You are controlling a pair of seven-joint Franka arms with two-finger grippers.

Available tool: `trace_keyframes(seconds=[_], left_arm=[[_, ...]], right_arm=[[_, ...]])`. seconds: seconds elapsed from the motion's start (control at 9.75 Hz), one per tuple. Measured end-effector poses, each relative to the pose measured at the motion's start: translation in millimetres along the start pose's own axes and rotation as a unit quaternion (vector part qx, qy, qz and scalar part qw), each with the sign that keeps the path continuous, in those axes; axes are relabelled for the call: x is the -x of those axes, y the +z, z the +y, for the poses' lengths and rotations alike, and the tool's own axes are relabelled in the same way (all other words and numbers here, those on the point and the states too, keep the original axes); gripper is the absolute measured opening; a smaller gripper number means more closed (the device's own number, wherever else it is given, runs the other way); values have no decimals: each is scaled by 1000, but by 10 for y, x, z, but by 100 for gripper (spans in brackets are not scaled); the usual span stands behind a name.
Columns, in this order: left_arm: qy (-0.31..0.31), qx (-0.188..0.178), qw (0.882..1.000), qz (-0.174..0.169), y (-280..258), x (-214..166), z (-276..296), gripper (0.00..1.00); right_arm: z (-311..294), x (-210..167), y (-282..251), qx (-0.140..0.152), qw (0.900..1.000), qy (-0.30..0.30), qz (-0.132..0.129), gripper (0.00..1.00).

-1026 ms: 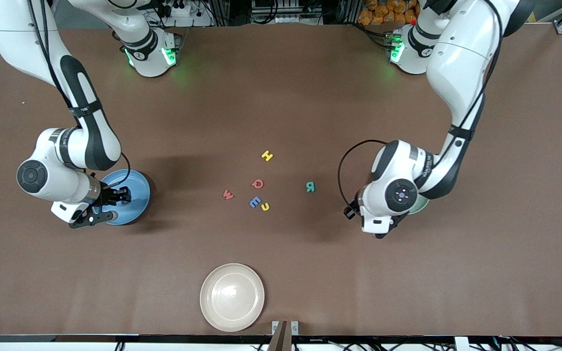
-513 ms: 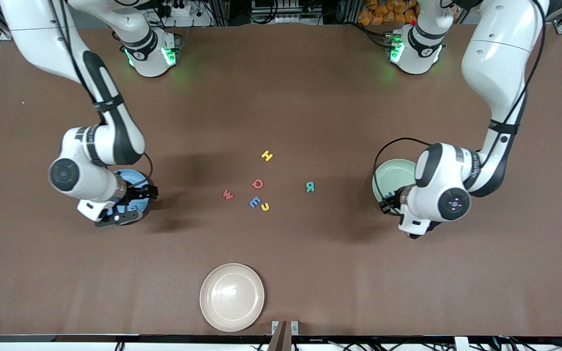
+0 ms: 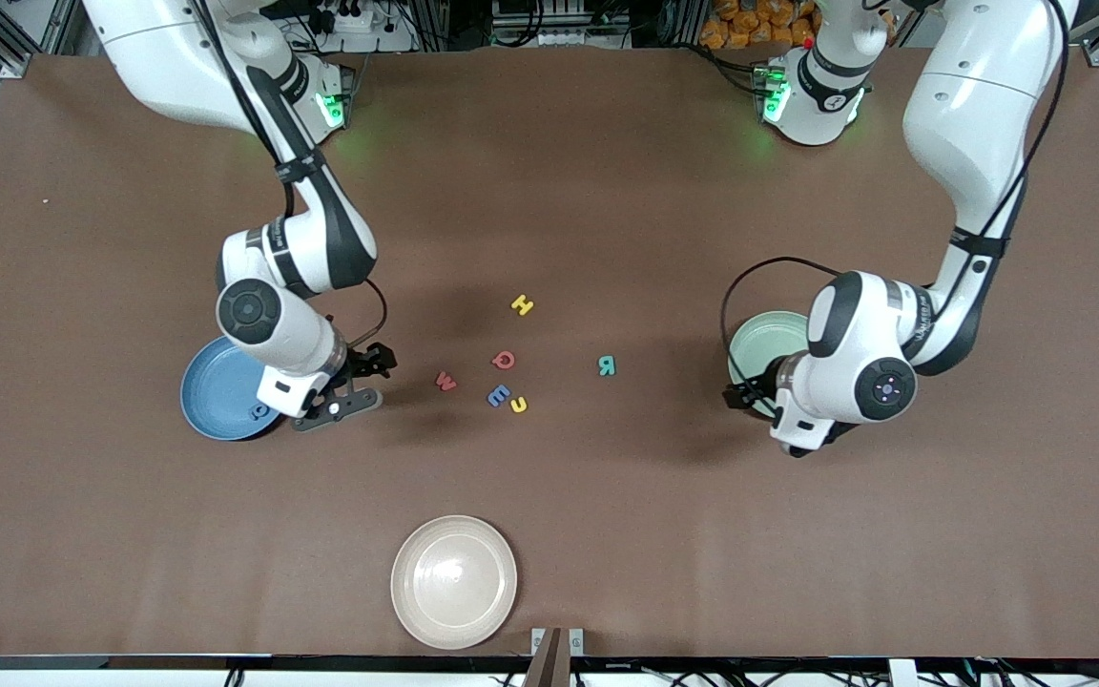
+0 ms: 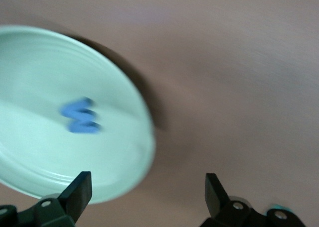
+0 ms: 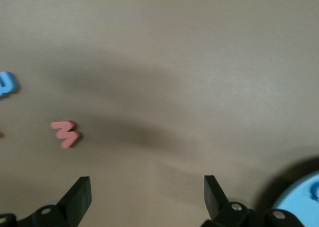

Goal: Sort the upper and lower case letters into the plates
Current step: 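Move both grippers back over the scattered letters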

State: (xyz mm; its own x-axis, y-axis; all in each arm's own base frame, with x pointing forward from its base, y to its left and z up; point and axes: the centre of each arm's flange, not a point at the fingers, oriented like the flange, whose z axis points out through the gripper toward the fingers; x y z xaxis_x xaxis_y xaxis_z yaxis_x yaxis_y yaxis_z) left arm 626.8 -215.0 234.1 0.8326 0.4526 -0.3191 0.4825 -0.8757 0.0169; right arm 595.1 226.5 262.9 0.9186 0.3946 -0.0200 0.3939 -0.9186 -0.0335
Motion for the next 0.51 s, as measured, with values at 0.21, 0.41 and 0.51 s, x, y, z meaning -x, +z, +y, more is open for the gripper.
trace_keyframes(seconds=[0.21, 0.41, 0.51], left_arm=[[-17, 31, 999, 18, 211, 318, 461, 100], [-22, 50, 998, 33, 512, 665, 989, 100], [-9, 58, 997, 41, 671, 846, 1254, 100]], right_arm=[[-312, -25, 96, 2, 999, -38, 7, 100], [-629, -55, 297, 6, 998, -63, 20, 100], [-725, -75, 428, 8, 997, -71, 22, 100]])
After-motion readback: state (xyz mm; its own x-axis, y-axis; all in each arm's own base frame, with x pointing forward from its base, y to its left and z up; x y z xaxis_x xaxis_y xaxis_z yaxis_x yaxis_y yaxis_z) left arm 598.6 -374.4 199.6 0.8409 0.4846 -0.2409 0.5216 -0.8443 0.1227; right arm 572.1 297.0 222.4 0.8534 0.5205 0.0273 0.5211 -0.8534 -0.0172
